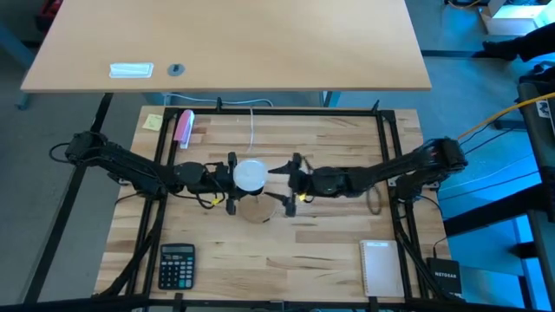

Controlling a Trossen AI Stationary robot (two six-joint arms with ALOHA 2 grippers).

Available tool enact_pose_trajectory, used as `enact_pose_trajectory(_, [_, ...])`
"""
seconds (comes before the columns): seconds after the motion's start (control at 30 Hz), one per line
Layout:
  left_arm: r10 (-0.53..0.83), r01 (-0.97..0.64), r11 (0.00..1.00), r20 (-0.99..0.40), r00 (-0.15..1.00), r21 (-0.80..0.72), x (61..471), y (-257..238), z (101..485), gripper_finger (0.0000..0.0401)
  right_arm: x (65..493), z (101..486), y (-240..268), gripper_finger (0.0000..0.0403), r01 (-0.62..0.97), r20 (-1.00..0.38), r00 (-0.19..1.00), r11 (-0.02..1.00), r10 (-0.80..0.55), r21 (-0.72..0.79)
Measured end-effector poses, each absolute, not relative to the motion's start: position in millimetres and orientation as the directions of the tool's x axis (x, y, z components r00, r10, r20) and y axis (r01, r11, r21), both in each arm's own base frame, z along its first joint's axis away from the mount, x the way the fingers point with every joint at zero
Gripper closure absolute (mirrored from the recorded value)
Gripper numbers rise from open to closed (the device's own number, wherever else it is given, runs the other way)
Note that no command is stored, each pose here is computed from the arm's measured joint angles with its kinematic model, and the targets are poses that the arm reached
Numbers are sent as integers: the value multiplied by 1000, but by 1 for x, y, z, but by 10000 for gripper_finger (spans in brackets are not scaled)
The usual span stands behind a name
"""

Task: Screw lightbulb
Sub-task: Insert the lightbulb into the desk lamp

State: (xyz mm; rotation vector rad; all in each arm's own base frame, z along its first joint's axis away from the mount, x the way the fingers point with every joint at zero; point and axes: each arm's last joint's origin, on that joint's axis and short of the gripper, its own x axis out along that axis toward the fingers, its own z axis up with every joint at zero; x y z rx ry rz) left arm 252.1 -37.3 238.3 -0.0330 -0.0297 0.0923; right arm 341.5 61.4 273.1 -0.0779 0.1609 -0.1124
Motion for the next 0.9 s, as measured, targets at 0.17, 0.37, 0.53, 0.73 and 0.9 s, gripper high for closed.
enact_pose_trajectory(0.17, [93,-93,995,23,995,-33,252,-37,238,268,315,321,63,94,159,36,987,987,-158,-22])
enact_pose_trajectory(0.37, [94,-94,995,18,995,-41,252,-37,237,268,324,364,41,105,83,236,968,996,-85,17])
enact_pose_trajectory(0.53, [95,-94,995,15,995,-41,252,-37,237,268,357,383,30,174,47,116,992,998,-42,-46])
enact_pose_trajectory(0.73, [94,-94,995,14,995,-41,252,-37,236,268,396,385,31,297,-12,-32,999,996,9,-88])
enact_pose_trajectory(0.9, [95,-94,995,14,995,-42,252,-37,236,268,409,378,31,386,-65,-89,994,994,57,-86])
